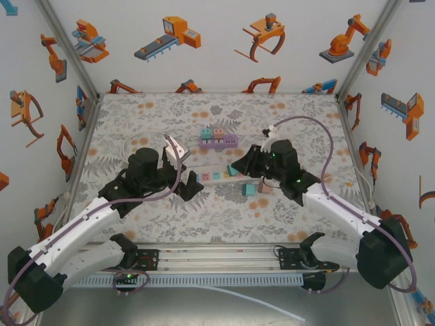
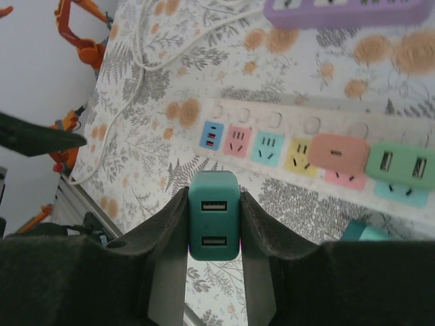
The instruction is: Pull the plug off the socket
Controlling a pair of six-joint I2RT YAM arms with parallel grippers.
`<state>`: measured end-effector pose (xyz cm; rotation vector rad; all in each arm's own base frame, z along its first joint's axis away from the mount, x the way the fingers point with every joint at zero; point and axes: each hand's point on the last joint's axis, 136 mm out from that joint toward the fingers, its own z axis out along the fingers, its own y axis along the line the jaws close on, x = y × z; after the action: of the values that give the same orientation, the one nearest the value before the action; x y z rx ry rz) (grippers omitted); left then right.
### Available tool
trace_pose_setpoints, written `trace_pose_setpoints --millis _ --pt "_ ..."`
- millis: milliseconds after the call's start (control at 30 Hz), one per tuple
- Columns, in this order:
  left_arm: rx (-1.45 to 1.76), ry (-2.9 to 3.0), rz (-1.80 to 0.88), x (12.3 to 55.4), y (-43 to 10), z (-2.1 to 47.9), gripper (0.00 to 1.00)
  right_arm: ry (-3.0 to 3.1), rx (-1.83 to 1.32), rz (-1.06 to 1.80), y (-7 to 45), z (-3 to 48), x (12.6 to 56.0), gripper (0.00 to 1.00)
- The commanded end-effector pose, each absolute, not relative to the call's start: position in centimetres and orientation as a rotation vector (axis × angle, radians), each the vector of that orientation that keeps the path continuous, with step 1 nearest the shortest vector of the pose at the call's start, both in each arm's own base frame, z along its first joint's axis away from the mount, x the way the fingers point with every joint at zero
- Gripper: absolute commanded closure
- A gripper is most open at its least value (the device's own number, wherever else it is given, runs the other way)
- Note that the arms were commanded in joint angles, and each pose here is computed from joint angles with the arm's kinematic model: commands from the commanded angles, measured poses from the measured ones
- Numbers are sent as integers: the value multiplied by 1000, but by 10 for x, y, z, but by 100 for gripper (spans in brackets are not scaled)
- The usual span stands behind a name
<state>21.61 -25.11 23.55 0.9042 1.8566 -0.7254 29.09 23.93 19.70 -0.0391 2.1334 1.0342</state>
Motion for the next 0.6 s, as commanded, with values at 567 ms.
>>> trace_pose_setpoints --millis 567 --pt "1129 1715 -897 181 -278 237 3 2251 407 936 247 103 285 84"
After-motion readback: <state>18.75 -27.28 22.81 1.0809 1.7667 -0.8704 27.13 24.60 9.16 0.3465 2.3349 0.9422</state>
